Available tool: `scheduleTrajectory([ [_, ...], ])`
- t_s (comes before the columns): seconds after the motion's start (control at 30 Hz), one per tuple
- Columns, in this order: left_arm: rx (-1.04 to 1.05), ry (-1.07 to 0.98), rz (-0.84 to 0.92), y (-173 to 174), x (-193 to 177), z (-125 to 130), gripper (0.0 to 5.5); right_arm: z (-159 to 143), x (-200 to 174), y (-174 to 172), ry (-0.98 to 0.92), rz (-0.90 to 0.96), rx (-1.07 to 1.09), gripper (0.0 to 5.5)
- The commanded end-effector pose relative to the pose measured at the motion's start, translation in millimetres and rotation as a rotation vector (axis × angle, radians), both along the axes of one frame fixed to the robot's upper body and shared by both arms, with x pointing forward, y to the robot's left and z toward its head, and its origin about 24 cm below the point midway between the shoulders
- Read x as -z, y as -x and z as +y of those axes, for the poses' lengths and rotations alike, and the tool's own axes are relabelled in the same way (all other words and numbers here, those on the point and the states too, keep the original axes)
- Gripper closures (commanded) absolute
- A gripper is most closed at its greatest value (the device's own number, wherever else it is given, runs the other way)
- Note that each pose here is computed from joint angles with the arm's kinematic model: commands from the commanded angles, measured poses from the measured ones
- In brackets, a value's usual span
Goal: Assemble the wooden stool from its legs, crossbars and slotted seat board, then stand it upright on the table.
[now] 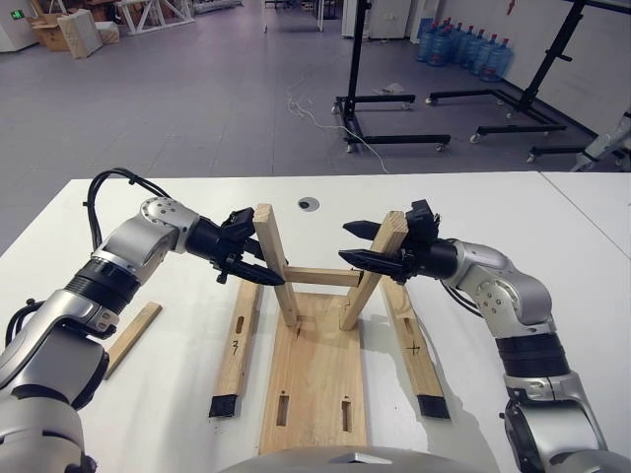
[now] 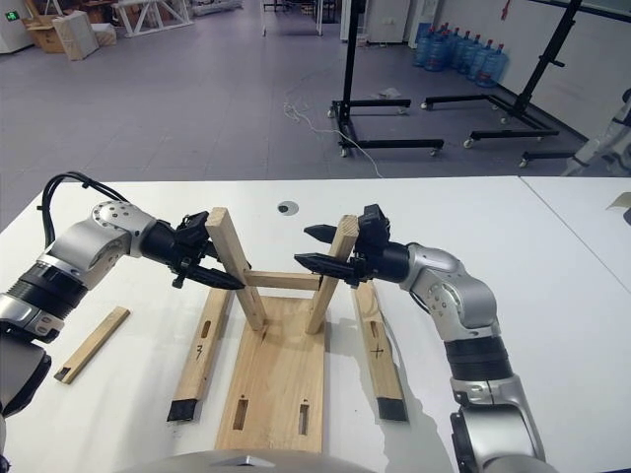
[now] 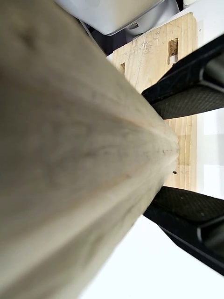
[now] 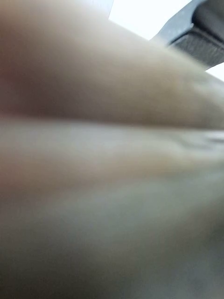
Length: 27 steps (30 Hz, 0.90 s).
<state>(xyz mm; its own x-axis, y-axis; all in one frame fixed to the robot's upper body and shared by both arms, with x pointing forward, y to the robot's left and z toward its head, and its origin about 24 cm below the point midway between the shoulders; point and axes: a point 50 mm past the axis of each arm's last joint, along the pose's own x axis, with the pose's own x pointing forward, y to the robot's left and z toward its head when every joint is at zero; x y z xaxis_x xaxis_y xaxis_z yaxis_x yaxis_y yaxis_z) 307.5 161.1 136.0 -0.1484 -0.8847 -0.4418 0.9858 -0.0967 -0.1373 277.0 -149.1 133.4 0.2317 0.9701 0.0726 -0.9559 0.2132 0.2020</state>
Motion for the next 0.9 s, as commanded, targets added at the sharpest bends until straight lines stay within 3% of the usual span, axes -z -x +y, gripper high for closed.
scheduleTrajectory([
  [0.03, -0.055, -0.337, 0.011, 17.6, 73.1, -11.0, 3.49, 16.9, -5.5, 8.2, 0.061, 0.004, -0.033, 1.8],
  [0.33, -0.103, -0.344, -0.005, 9.2, 57.7, 10.1, 3.49, -24.4, -25.6, 14.2, -0.045, -0.027, 0.143, 1.8],
  [0.57, -0.103, -0.344, -0.01, 6.9, 48.5, 15.5, 3.49, -35.8, -34.3, 17.3, -0.087, -0.045, 0.188, 1.8],
  [0.6, -0.108, -0.34, -0.014, 5.6, 46.3, 15.4, 3.13, -36.1, -35.6, 17.7, -0.09, -0.048, 0.19, 1.8],
  [0.9, -0.147, -0.339, -0.07, -3.2, 32.0, 13.5, 1.91, -35.8, -36.2, 17.3, -0.095, -0.045, 0.204, 1.8],
])
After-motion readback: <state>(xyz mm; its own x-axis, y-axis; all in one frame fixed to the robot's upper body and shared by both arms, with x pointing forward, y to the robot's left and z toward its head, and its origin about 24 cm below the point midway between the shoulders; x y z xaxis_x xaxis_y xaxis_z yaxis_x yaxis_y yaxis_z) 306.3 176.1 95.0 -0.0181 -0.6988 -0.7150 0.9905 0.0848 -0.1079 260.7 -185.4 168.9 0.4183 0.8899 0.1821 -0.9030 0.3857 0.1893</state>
